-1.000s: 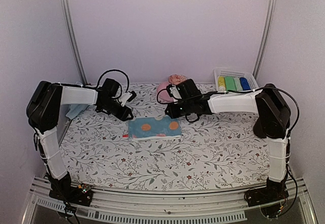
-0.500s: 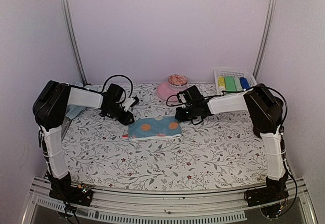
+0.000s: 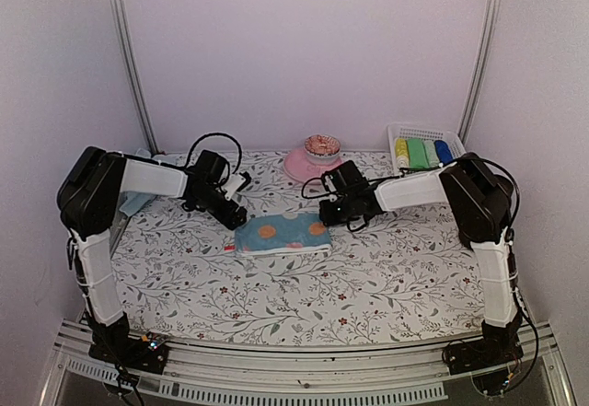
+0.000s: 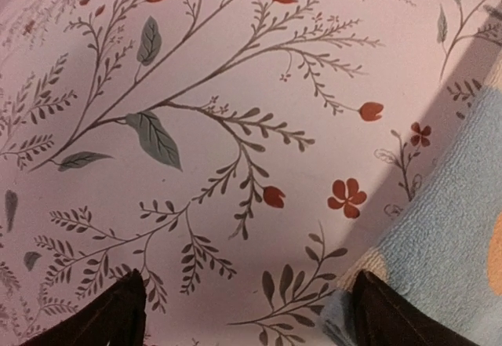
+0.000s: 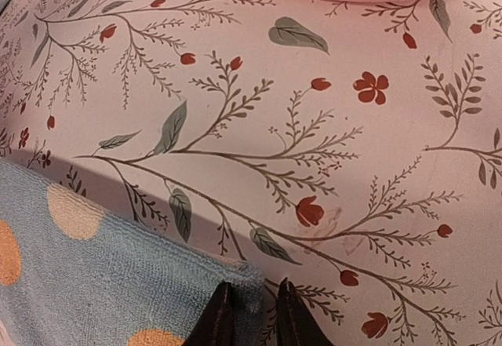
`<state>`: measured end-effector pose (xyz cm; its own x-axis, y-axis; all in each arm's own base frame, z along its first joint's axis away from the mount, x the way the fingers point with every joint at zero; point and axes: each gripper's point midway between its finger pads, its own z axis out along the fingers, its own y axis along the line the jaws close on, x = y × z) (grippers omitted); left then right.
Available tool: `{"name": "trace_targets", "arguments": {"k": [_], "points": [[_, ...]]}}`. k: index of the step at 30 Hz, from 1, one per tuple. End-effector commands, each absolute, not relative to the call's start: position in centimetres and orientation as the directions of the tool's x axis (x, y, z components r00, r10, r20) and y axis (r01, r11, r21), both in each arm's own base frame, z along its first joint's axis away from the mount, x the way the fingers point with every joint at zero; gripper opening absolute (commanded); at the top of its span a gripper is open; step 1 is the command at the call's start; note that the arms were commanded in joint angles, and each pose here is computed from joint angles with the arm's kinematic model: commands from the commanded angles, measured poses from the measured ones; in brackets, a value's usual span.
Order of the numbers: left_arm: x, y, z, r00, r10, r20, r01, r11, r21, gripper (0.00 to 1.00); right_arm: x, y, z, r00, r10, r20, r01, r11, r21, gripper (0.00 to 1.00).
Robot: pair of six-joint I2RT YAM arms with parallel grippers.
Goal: Roll the towels
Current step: Rotate the towel at the center of the board.
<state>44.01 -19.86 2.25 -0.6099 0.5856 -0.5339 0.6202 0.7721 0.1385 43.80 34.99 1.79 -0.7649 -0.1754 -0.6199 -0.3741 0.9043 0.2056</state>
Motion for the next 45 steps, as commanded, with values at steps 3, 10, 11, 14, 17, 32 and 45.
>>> {"name": "trace_targets", "arguments": {"k": [3,10,11,14,17,32,45], "points": [[44.1,-17.3,5.9,-0.599,0.575,-0.556,0.570,0.795,0.208,0.97,41.8,30.5,0.6,-0.793,-0.216,-0.570,-0.292,0.955,0.044,0.20],[43.5,-12.5,7.9,-0.646,0.488,-0.587,0.501,0.851,0.156,0.97,37.5,28.1,0.1,-0.831,-0.245,-0.499,-0.257,0.965,-0.046,0.20],[43.1,-11.8,8.1,-0.651,0.477,-0.590,0.492,0.857,0.150,0.97,36.4,28.2,0.0,-0.838,-0.263,-0.479,-0.269,0.962,-0.058,0.20],[41.5,-9.7,8.4,-0.664,0.449,-0.598,0.474,0.871,0.127,0.97,32.5,28.4,-0.4,-0.852,-0.343,-0.396,-0.329,0.938,-0.105,0.20],[40.2,-7.8,9.0,-0.671,0.420,-0.611,0.455,0.884,0.107,0.97,29.0,29.0,0.1,-0.844,-0.413,-0.344,-0.394,0.910,-0.127,0.20],[35.4,-5.3,9.8,-0.630,0.406,-0.662,0.523,0.852,0.025,0.97,37.2,40.1,12.2,-0.626,-0.425,-0.654,-0.442,0.884,-0.151,0.39],[35.0,-4.4,11.7,-0.583,0.363,-0.727,0.504,0.863,0.027,0.97,42.9,45.3,6.4,-0.592,-0.455,-0.666,-0.483,0.861,-0.158,0.48]]}}
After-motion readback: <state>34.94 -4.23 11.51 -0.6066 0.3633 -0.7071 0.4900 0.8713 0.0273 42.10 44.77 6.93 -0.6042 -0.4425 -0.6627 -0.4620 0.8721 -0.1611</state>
